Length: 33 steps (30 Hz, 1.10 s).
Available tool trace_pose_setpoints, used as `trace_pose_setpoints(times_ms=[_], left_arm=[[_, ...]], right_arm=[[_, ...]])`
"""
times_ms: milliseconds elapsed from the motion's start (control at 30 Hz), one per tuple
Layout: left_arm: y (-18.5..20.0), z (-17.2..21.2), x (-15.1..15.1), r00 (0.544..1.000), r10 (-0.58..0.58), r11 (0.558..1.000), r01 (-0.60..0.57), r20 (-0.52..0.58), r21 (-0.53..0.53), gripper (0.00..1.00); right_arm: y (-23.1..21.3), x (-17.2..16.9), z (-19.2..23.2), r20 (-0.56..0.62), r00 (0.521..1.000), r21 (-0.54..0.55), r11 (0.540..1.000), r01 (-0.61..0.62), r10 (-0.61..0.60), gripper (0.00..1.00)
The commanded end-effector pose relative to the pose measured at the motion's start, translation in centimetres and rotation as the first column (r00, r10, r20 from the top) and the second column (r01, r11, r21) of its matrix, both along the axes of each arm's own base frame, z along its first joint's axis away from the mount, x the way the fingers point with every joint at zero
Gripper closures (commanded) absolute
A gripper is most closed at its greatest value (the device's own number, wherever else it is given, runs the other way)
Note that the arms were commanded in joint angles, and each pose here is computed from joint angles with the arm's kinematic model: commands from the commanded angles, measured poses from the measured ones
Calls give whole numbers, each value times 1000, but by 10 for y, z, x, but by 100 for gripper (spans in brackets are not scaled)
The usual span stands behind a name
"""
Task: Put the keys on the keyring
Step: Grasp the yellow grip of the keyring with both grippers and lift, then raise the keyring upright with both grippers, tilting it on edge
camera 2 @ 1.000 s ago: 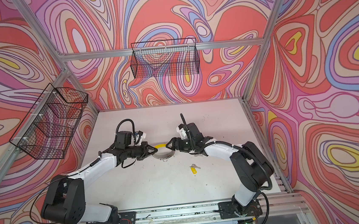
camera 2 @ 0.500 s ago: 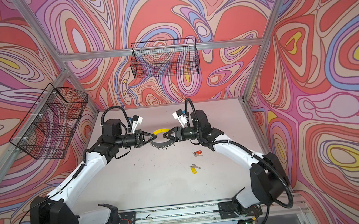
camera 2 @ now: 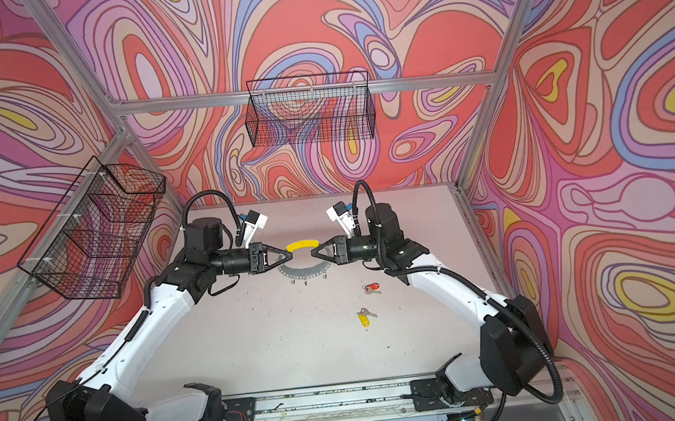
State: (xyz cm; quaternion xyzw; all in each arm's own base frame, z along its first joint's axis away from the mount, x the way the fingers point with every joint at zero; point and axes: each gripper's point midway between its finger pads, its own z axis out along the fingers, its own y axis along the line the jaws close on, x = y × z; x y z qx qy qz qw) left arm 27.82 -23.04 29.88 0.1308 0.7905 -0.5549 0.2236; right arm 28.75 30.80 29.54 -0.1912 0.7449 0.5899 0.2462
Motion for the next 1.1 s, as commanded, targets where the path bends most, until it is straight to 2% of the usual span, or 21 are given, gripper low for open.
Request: trace_pose_setpoints(times_ms=[0, 33, 67, 167, 233, 267, 367, 467, 533, 633, 700, 867, 1067], left_arm=[[0, 25, 0, 1000, 11, 999, -10, 24, -41, 100], [0, 30, -1, 1000, 15, 998, -13, 22, -54, 100], [0, 39, 1, 999, 21, 997, -17, 50, -75, 93], [2, 52, -1, 996, 44, 992, -35, 75, -118, 57], [5, 60, -3, 993, 68, 987, -53, 97, -149, 41], [8, 63, -4, 990, 85, 985, -67, 108, -162, 38], [23, 62, 2, 978, 182, 969, -161, 103, -186, 34], [37, 56, 9, 952, 295, 932, -268, 83, -245, 30], [40, 48, 13, 942, 330, 911, -301, 60, -282, 30], [37, 48, 11, 945, 320, 902, -283, 66, -326, 30], [32, 58, 6, 945, 306, 901, -248, 117, -355, 31], [15, 83, -6, 934, 268, 892, -148, 236, -428, 33], [-6, 86, -1, 942, 223, 899, -98, 253, -428, 32]], right_arm=[[1, -11, 29, 94, 996, 64, 998, -20, 14, 100], [1, -10, 36, 103, 995, 88, 996, -10, 1, 100], [-1, -9, 44, 109, 994, 115, 993, 5, -18, 100], [-5, -6, 67, 119, 990, 204, 977, 55, -81, 100], [-8, -3, 80, 120, 986, 259, 963, 81, -115, 100], [-10, -2, 85, 117, 985, 286, 954, 91, -129, 100], [-15, 3, 95, 117, 976, 331, 933, 137, -185, 100], [-19, 9, 107, 131, 963, 372, 912, 173, -236, 100], [-20, 12, 114, 122, 962, 422, 890, 173, -245, 100], [-22, 16, 121, 102, 962, 484, 857, 176, -254, 100], [-22, 21, 122, 99, 958, 498, 847, 186, -269, 100], [-16, 28, 121, 106, 953, 497, 845, 196, -283, 100], [-8, 28, 118, 95, 959, 514, 838, 181, -266, 100]])
